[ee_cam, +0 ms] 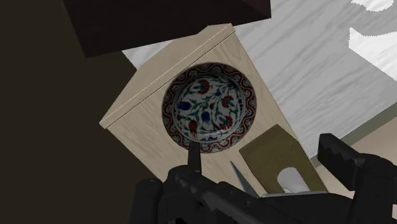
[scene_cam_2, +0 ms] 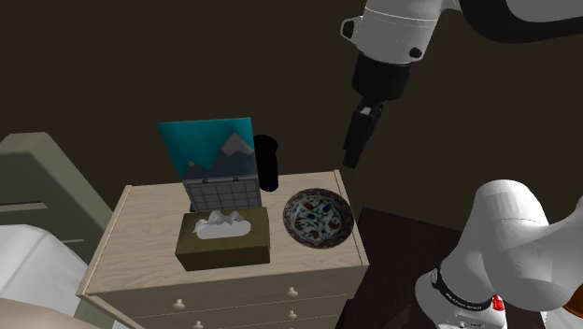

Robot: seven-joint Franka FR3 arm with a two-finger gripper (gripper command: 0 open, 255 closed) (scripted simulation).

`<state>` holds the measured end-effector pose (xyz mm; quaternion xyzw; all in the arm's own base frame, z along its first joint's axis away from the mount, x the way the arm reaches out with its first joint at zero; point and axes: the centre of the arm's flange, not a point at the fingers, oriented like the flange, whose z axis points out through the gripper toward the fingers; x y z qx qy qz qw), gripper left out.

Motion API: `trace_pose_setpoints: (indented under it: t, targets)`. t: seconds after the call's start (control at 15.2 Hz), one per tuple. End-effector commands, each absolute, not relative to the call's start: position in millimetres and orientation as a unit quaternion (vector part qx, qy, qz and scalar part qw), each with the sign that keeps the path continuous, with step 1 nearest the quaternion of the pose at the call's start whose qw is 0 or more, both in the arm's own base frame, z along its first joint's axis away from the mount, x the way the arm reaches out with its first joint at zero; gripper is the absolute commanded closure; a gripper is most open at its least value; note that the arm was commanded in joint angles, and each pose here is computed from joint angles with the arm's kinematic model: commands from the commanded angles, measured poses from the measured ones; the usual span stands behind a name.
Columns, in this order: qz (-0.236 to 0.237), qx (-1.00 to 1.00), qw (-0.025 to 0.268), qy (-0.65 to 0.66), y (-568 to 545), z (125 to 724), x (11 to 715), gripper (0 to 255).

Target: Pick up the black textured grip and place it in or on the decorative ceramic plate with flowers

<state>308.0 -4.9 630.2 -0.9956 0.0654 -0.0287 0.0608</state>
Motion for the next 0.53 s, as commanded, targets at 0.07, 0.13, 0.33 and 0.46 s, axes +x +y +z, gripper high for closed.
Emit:
trace_pose_setpoints:
  t: [0.07,0.13,0.33,0.46]
  targets:
    - [-0.027,-0.996,0.061,0.063,-10.2,625.0,319.5,0]
    - [-0.026,-0.996,0.062,0.061,-15.3,619.8,330.9,0]
    - [-0.023,-0.996,0.063,0.054,-30.5,604.0,365.3,0]
    - [-0.021,-0.997,0.064,0.050,-40.4,593.3,388.2,0]
